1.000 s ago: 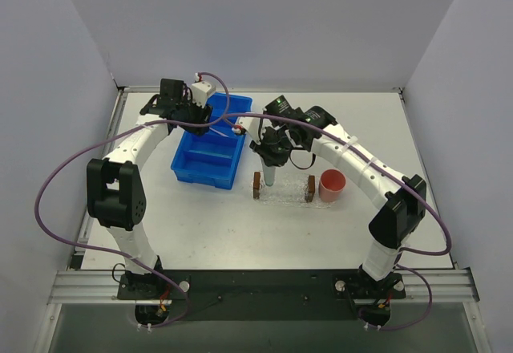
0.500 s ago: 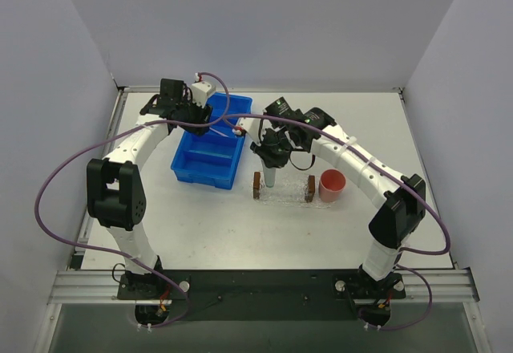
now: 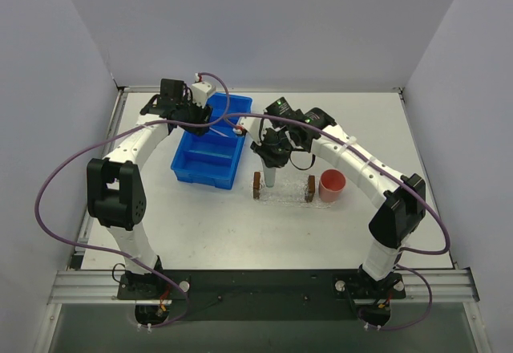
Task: Prepare toiletry sets of a toothbrush and toothpaste on the tray
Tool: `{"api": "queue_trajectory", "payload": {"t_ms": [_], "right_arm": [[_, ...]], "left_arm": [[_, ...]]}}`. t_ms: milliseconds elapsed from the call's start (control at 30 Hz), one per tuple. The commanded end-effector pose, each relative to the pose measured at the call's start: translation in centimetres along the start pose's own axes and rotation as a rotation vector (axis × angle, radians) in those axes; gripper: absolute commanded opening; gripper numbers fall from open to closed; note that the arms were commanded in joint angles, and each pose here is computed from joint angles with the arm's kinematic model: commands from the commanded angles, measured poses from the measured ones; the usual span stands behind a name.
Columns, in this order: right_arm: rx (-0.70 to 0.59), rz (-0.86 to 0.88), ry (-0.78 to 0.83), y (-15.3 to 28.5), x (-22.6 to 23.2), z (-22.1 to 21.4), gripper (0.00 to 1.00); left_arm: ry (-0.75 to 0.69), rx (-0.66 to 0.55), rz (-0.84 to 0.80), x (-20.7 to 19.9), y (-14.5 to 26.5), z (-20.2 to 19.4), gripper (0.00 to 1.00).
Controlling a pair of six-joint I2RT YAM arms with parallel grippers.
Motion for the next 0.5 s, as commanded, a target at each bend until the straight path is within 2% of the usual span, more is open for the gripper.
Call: {"api": "queue_trajectory", "payload": {"t_ms": [0,467], "right_arm": [[-0.058,-0.001,0.001,1.58,0.2,0.34,0.0],[-0.053,0.006,-0.005,1.06,0.17,0.08,0.0]], "left_arm": [[0.0,-0.027,-0.004,0.32,-0.23,0.22,0.58],[0.003,-0.025,-0.007,0.32,-0.32,0.22,0.58]]}}
Point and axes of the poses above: each gripper's point midway between its finger pads, its own y axis back along the fingers, its own x axis along the line the jaws close on, z = x × y, the point moved 10 cm from there along y, back along the fingers, and after that the axes turned 8 degrees about -y, right-handed, at the moved point
